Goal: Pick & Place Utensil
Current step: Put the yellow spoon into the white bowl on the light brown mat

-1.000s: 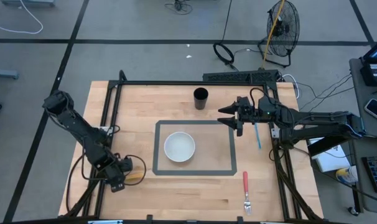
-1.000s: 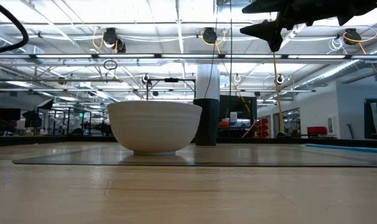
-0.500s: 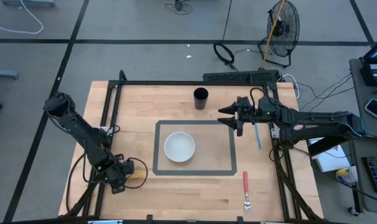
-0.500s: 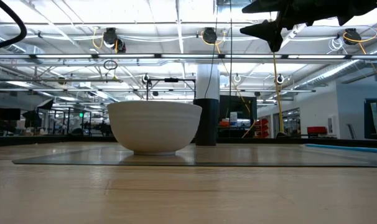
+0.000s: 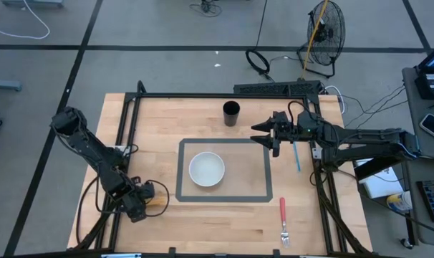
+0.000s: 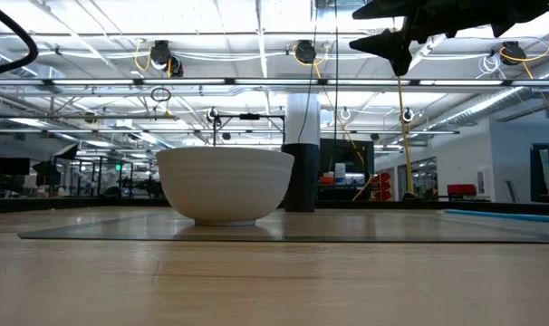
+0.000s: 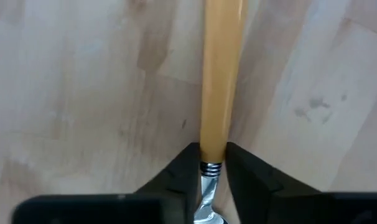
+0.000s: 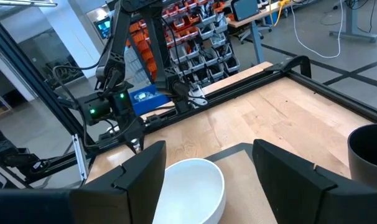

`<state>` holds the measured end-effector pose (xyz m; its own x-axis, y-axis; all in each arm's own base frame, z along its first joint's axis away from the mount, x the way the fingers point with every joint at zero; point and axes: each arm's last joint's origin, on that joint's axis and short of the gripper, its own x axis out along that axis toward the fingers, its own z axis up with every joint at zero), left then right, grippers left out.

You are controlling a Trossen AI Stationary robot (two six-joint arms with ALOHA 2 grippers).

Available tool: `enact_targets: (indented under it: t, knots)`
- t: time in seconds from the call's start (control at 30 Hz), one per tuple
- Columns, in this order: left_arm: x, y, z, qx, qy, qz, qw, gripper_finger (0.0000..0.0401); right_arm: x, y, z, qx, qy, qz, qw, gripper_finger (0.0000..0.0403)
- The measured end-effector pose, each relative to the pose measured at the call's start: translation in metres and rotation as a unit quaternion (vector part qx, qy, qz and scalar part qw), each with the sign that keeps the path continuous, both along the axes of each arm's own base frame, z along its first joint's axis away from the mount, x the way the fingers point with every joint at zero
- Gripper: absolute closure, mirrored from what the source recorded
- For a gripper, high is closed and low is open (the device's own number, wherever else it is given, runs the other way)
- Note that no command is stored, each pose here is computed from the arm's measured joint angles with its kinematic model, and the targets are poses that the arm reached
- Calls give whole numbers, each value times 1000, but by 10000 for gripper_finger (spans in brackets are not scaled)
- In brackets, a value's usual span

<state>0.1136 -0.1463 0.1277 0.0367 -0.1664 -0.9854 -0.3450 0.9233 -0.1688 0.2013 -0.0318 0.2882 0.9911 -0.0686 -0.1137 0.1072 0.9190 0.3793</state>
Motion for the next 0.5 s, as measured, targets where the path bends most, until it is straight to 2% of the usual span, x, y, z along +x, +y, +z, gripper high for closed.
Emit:
enact_targets:
  t: [0.13, 0.3, 0.37, 0.5]
  knots:
    - [1, -1, -1, 5, 5, 30, 1000, 364, 0, 0, 0, 0, 0, 0, 1000, 165]
    - [1, 0, -1, 14, 9, 99, 995, 363, 0, 0, 0, -1, 0, 0, 1000, 165]
    - [1, 1, -1, 21, 7, 131, 991, 344, 0, 0, 0, -1, 0, 0, 1000, 165]
    - [1, 1, -2, 22, 6, 151, 988, 292, 0, 0, 0, -1, 0, 0, 1000, 165]
